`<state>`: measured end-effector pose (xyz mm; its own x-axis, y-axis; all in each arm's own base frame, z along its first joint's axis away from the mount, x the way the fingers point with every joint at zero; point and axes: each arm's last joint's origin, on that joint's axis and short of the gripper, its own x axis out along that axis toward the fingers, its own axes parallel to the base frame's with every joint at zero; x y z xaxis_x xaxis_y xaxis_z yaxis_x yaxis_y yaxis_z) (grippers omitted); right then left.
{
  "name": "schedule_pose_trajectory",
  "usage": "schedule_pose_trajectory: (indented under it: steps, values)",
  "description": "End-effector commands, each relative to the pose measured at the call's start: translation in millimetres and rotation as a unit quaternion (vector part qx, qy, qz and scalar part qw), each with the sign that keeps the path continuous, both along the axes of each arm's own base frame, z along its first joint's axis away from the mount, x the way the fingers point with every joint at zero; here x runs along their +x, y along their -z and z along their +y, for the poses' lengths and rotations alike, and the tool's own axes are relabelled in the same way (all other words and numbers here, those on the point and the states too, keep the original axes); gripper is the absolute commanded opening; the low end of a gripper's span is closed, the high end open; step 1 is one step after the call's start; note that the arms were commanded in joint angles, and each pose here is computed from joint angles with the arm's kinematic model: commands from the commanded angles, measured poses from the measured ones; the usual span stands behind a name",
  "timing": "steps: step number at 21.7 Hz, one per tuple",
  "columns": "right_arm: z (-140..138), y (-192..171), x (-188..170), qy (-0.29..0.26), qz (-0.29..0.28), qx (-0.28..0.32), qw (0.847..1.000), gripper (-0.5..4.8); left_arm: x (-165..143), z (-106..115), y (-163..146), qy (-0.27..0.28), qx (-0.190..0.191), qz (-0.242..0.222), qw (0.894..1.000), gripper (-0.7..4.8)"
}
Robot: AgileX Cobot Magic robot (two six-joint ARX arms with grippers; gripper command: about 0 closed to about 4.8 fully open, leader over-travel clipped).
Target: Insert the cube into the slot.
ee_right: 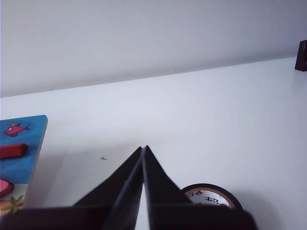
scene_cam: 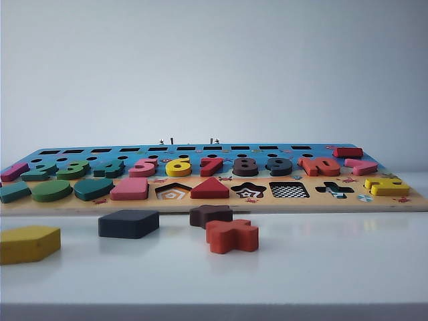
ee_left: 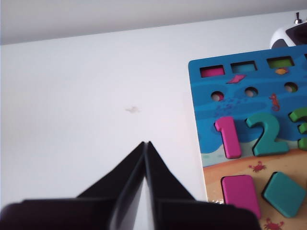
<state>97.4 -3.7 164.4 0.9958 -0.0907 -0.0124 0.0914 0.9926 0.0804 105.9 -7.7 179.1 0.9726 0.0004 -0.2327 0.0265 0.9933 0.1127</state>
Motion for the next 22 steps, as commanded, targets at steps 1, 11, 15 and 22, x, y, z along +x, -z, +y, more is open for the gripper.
schedule_pose_trajectory:
  steps: [1, 11, 15, 22]
  values:
    - [0.3, -1.0, -0.2, 0.0, -0.005, 0.003, 1.0, 0.0, 5.4, -3.4, -15.8, 0.039, 0.002, 0.002, 0.999, 0.17]
    - [13.2, -53.0, 3.5, -0.064, 0.016, 0.054, 0.996, 0.0, 15.5, -25.2, -65.4, 0.167, 0.002, 0.111, 0.98, 0.17]
    - [29.4, -81.5, 16.5, -0.124, 0.072, 0.046, 0.989, 0.01, 15.7, -29.9, -72.2, 0.197, 0.002, 0.15, 0.969, 0.17]
    - [84.3, -130.7, 44.9, -0.302, 0.189, -0.022, 0.934, 1.21, 18.1, -40.1, -87.0, 0.252, -0.01, 0.196, 0.948, 0.17]
